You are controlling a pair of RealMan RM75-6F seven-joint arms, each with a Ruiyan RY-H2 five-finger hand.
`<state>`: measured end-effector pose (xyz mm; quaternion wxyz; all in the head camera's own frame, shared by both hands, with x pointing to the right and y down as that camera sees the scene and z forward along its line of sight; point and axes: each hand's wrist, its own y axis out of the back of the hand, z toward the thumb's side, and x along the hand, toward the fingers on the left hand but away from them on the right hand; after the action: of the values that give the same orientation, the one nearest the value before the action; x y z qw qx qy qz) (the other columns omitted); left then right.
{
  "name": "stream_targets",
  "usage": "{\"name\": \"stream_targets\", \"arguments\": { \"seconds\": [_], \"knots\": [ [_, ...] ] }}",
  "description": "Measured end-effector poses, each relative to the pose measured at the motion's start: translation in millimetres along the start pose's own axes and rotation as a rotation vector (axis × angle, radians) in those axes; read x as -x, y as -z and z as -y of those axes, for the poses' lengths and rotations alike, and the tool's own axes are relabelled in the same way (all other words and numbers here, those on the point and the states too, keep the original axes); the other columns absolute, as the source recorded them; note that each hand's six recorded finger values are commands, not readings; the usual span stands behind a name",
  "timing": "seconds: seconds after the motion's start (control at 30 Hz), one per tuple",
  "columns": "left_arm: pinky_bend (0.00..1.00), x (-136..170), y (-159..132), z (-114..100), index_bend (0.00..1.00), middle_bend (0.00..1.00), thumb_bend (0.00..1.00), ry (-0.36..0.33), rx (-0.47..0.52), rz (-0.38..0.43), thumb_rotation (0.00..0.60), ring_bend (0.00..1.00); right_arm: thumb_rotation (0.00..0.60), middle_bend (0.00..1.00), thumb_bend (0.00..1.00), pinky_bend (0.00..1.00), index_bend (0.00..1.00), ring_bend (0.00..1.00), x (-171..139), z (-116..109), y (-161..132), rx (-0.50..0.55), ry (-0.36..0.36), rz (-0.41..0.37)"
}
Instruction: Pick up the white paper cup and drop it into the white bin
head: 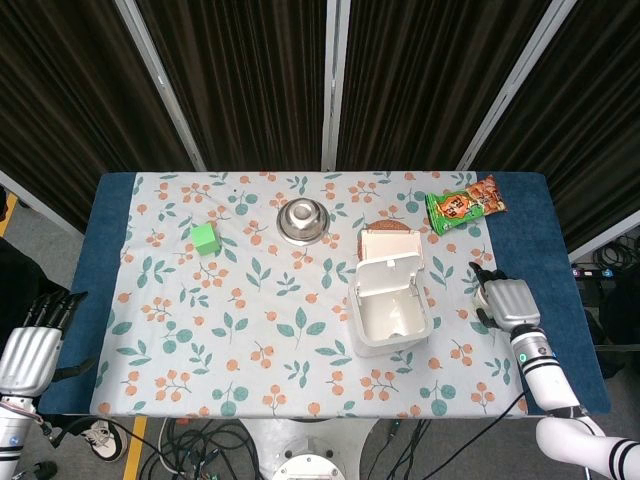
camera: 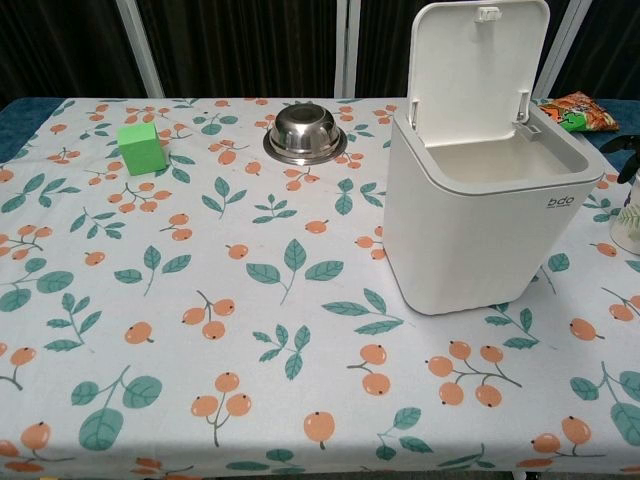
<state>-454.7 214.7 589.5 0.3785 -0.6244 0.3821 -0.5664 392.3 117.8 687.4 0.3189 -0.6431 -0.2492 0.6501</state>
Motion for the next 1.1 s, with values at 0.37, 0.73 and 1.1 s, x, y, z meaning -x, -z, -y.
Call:
{"name": "stream_targets", "arguments": {
  "seconds": [0.37,0.73,1.1],
  "knots": [
    [0.1,0.3,0.0,-0.9,0.12,0.15,0.09,0.001,-0.003,-0.002,0.6,0.08,0.6,0.32,0.35,0.52,0.29,0.24,-14.1,-20.6,6.1,0.042,0.074,-0.023],
    [0.1,-1.1,-1.8,0.8,0.12,0.15,0.09,0.006,-0.005,0.003,0.6,0.08,0.6,0.34,0.35,0.52,0.31,0.26,-78.0,-113.4,-10.5,0.101,0.303,-0.144],
    [0.1,-2.1,-1.8,-1.1,0.12,0.15,0.09,0.004,-0.003,0.003,0.6,0.08,0.6,0.33,0.35,0.52,0.31,0.26,-118.1,-147.2,-78.4,0.142,0.367,-0.418]
  ]
}}
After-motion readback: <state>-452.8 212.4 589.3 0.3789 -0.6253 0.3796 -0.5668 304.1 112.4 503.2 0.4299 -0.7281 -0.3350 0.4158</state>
